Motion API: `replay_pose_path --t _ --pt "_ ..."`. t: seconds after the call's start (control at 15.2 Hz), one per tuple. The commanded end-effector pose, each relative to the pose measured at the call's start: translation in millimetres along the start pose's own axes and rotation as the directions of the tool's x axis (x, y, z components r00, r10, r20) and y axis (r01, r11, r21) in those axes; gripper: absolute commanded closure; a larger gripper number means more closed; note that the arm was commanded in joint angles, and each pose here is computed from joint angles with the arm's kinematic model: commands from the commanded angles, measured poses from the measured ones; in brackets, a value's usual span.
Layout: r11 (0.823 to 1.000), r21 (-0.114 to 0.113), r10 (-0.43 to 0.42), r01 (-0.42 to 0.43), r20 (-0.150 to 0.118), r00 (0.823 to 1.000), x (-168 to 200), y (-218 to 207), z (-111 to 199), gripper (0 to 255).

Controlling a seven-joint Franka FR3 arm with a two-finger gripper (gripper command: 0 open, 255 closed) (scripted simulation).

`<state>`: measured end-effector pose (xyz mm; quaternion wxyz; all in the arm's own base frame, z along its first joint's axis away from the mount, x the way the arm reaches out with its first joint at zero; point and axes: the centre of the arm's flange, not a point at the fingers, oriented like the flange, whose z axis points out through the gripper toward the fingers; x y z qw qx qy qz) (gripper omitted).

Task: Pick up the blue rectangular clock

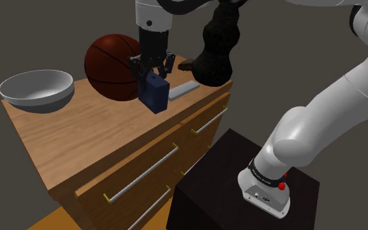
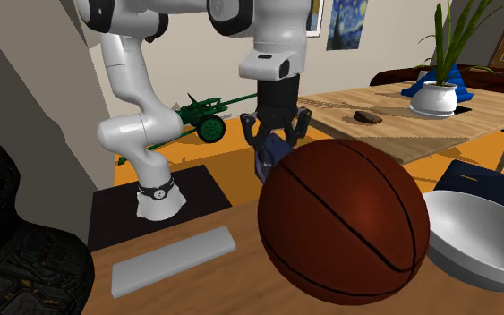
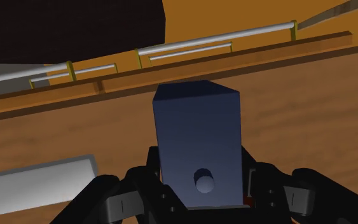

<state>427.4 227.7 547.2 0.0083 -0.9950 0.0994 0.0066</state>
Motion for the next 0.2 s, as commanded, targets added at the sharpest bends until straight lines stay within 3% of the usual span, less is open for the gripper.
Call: replay_pose_path --t 0.0,0.13 --pt "1.0 0.0 0.0 0.0 0.0 1.0 -0.8 -0.4 -12.6 255" --pt "1.0 0.0 0.0 0.0 0.0 1.0 -0.9 -0.4 -13.4 255"
